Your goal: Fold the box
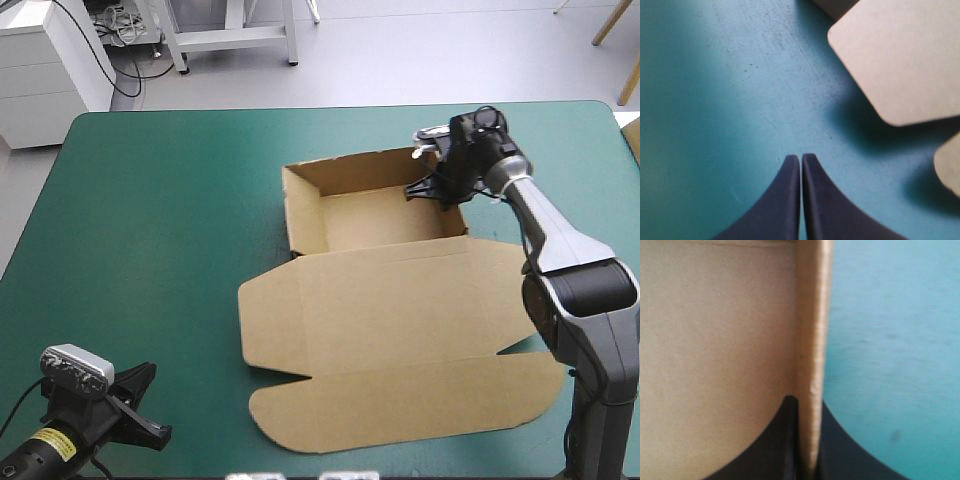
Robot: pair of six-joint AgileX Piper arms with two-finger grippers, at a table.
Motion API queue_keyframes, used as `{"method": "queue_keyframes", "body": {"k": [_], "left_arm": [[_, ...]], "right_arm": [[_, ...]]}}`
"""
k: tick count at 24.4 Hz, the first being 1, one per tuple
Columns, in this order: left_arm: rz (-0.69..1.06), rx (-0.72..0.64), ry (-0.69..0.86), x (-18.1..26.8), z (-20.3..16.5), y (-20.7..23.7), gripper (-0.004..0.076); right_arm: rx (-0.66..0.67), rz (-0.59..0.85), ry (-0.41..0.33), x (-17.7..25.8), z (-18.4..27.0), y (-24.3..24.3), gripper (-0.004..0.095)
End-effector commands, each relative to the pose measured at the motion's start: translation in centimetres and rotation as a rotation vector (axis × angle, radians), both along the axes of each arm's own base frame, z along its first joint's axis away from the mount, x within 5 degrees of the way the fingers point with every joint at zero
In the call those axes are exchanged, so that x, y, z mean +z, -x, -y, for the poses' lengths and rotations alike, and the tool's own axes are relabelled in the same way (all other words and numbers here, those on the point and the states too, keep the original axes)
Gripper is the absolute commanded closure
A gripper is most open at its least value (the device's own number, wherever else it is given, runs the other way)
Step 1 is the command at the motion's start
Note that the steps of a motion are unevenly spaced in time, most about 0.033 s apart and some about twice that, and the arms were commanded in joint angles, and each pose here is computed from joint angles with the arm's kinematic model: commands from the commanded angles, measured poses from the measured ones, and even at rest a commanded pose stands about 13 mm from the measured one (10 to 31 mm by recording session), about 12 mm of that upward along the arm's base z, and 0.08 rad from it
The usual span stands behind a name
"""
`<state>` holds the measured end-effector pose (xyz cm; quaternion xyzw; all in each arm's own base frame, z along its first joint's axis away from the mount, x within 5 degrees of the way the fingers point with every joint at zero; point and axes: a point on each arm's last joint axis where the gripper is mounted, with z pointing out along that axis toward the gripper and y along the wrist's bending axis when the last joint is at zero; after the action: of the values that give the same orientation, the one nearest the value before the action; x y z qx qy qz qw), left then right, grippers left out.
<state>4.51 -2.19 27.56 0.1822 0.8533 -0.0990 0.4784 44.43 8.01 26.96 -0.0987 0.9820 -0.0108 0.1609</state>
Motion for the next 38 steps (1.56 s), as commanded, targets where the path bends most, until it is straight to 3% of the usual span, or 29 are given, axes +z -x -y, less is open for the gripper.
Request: {"method": "queue_keyframes", "body": {"k": [1,7,13,17,24,28,34,38], "left_arm": [[0.070,0.001,0.054,1.3,0.2,-0.3,0.0731],[0.070,0.001,0.054,1.3,0.2,-0.3,0.0731],[0.070,0.001,0.054,1.3,0.2,-0.3,0.0731],[0.070,0.001,0.054,1.3,0.2,-0.3,0.0731],[0.070,0.001,0.054,1.3,0.2,-0.3,0.0731],[0.070,0.001,0.054,1.3,0.2,-0.3,0.0731],[0.070,0.001,0.054,1.3,0.2,-0.3,0.0731],[0.070,0.001,0.054,1.3,0.2,-0.3,0.0731]], "right_arm": [[-0.100,0.113,0.083,3.7,7.1,0.0,0.0929],[-0.337,0.099,0.107,3.7,18.5,1.2,0.0930],[-0.595,0.086,0.115,3.7,29.4,5.4,0.0929],[-0.671,0.081,0.119,3.7,32.3,7.2,0.0929],[-0.645,0.075,0.132,3.7,32.7,7.4,0.0909],[-0.586,0.106,0.166,5.6,32.2,8.1,0.0759],[-0.590,0.207,0.167,9.6,30.9,9.8,0.0394],[-0.614,0.267,0.133,11.5,30.0,10.6,0.0344]]}}
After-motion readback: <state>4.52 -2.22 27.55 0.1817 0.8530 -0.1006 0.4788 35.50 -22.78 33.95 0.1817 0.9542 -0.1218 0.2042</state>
